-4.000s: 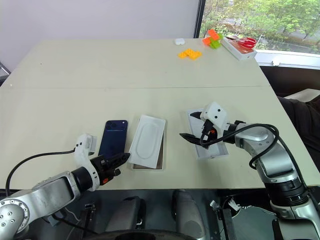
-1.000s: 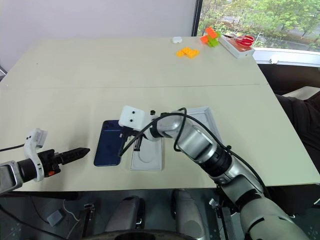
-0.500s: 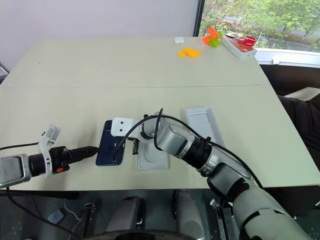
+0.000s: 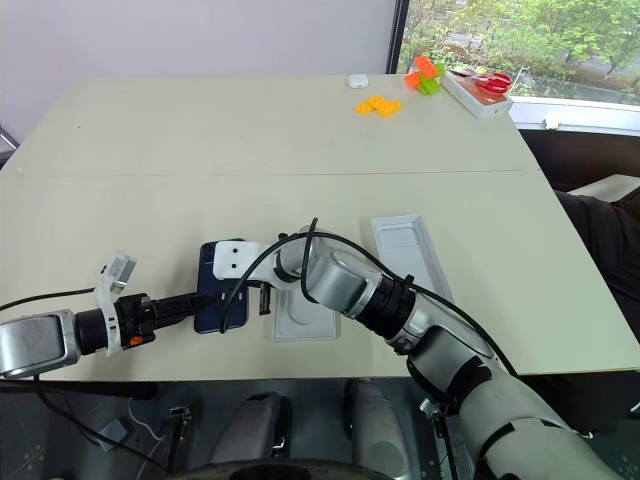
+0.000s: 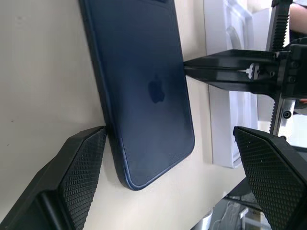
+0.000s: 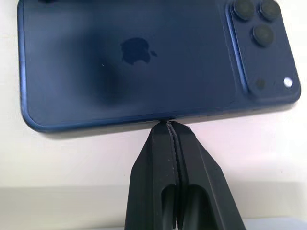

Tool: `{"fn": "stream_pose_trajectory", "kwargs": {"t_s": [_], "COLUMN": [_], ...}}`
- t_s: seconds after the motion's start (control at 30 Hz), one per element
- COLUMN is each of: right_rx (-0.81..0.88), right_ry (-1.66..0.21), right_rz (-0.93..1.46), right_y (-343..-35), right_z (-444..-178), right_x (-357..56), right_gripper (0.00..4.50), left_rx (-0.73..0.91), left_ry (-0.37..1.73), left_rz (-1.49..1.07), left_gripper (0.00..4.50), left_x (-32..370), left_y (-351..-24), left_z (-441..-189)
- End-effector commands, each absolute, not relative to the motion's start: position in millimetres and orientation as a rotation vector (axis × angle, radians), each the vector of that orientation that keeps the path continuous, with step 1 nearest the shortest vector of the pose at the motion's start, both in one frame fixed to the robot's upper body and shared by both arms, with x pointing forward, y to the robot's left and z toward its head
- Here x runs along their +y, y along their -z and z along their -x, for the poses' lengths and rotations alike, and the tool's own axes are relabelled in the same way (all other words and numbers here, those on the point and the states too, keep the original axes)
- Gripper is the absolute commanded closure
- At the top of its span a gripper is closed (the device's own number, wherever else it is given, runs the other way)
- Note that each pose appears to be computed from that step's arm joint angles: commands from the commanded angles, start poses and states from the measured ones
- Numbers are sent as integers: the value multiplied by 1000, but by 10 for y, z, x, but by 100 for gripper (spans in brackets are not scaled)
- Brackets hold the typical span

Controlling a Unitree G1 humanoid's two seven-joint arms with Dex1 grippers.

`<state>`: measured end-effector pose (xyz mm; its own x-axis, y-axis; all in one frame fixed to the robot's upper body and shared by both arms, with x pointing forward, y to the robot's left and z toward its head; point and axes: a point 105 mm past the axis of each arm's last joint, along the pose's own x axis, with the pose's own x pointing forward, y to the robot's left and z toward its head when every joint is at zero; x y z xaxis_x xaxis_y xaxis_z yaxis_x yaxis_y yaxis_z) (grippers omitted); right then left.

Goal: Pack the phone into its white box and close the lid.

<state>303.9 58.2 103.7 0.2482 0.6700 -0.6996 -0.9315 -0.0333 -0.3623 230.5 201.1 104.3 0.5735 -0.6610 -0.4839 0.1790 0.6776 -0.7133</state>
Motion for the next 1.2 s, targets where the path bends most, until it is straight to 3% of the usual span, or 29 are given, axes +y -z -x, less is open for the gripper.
{"fn": "stream_pose_trajectory", "kwargs": {"t_s": [0.03,0.77,1.1,1.2], "right_rx": [326,338,336,336], "right_ry": [-1402,-1401,-1394,-1388], "right_rz": [883,849,847,847], "right_y": [-1075,-1060,-1056,-1059], "right_z": [-2899,-2894,-2908,-2919], "right_x": [736,755,758,749], "right_gripper": [449,449,449,449], "left_rx": [848,703,699,685], "left_ry": [621,657,612,525], "left_rz": [722,854,851,854], "left_gripper": [1,1,1,1], "left_x": [1784,1589,1663,1851], "left_y": [-1010,-1205,-1187,-1159], "left_z": [-2234,-2362,-2379,-2396]}}
